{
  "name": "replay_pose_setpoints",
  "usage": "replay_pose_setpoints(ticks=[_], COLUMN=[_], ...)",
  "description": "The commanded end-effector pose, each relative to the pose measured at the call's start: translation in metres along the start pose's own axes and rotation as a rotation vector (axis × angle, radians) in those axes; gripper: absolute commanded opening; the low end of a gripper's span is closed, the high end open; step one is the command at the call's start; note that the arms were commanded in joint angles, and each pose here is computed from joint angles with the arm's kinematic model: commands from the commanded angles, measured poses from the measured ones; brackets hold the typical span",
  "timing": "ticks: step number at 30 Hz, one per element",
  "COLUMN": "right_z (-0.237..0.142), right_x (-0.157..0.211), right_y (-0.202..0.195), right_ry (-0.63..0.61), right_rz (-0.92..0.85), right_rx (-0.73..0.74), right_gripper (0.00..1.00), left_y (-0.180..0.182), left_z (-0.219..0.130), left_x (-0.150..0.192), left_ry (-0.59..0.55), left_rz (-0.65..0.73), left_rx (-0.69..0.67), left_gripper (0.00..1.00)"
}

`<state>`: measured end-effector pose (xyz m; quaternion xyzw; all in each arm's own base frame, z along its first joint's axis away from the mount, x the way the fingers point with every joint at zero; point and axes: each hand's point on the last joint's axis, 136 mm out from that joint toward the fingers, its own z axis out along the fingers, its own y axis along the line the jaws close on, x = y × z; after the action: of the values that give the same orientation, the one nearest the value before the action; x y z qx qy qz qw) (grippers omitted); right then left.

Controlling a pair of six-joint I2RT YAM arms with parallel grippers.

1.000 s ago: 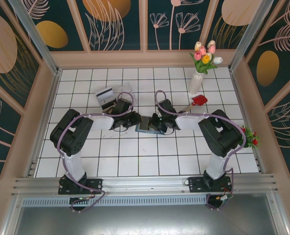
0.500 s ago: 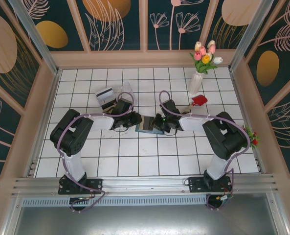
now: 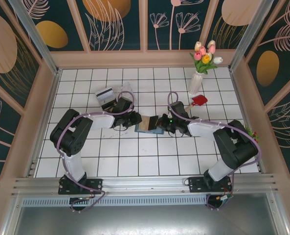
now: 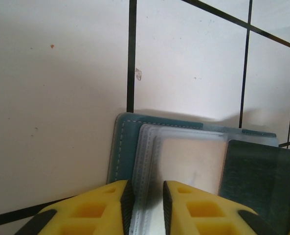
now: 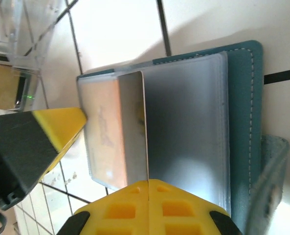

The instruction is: Take the credit cards out of the card holder

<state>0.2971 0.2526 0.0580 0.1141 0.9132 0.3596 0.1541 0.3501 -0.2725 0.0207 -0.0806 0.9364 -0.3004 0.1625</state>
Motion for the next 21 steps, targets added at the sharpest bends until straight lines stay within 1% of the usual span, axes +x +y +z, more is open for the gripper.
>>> replay_pose_setpoints(ticks=[1,2,6,10,13,21], right_z=[-0.009,-0.014,-0.025,-0.036,-0.045,-0.084], right_x=[0.0,-0.009,-0.014,-0.018,-0.02,-0.033], right_y=[0.019,0.016,0.021,0.032,0.043,0.085], right_ry=[-0.008,-0.031,-0.058,-0.079,-0.09,-0.149], right_rz=[-0.06,-0.046,-0.046,-0.056,-0.066,-0.087], right_rx=[-0.101,-0.111,-0.171,-0.246,-0.328,-0.584], right_gripper=[0.0,0.0,0.0,0.0,0.0,0.0], left_y=[0.015,0.012,-0.002,-0.02,-0.031,-0.088], left_z=[-0.009,-0.011,-0.027,-0.042,-0.049,-0.094], left_x=[0.004,0.001,-0.011,-0.02,-0.023,-0.03], left_ry=[0.028,0.023,-0.018,-0.042,-0.041,-0.061], left_rz=[-0.001,0.004,0.021,0.024,0.009,-0.008], left_rx=[-0.103,-0.103,-0.084,-0.021,0.052,0.326], left_gripper=[0.33,0.36,0.48,0.59,0.67,0.82])
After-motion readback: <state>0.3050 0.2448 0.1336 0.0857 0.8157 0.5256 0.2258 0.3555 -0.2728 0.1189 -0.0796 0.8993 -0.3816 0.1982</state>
